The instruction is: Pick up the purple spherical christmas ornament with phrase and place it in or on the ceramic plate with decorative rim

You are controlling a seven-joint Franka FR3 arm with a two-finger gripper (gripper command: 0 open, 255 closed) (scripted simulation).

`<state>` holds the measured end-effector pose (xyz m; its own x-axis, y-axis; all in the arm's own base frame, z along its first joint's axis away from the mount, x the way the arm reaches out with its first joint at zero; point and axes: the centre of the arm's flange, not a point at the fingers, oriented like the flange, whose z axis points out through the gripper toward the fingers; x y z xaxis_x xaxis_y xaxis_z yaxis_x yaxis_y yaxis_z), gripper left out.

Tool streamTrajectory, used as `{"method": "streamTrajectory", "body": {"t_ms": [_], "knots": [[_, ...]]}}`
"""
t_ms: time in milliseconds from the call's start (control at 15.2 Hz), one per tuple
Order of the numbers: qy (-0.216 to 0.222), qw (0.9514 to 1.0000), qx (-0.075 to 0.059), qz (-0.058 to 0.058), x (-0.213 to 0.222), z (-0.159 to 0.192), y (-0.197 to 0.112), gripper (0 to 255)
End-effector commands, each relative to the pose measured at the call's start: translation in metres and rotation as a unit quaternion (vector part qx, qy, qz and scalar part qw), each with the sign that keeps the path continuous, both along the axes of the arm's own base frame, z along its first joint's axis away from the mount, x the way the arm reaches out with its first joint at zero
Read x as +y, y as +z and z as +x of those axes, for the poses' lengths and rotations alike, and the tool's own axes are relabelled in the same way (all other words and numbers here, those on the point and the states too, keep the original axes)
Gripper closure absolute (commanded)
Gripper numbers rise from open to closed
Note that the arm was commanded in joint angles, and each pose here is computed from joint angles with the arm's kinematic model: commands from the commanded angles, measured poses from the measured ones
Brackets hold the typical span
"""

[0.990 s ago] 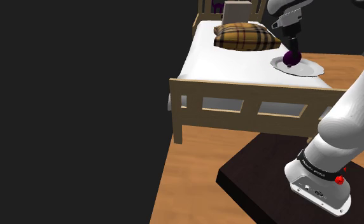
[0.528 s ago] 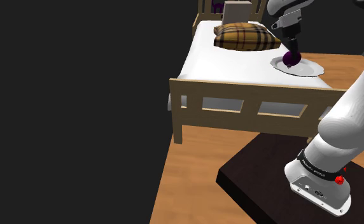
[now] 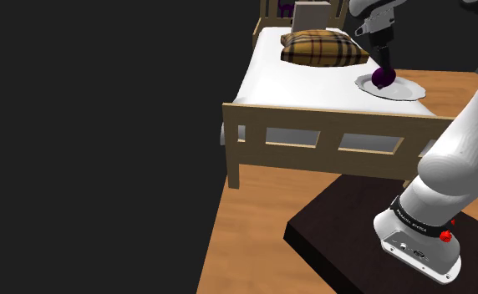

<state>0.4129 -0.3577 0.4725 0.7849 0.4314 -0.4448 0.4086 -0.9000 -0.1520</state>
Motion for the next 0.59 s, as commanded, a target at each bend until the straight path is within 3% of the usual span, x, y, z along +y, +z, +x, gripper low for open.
{"method": "streamTrajectory", "body": {"t_ms": [0, 528], "knots": [[0.0, 1.0, 0.0, 0.0, 0.0017, 0.0103, 0.021, 0], [0.0, 1.0, 0.0, 0.0, 0.0023, 0.0152, 0.0302, 0]]}}
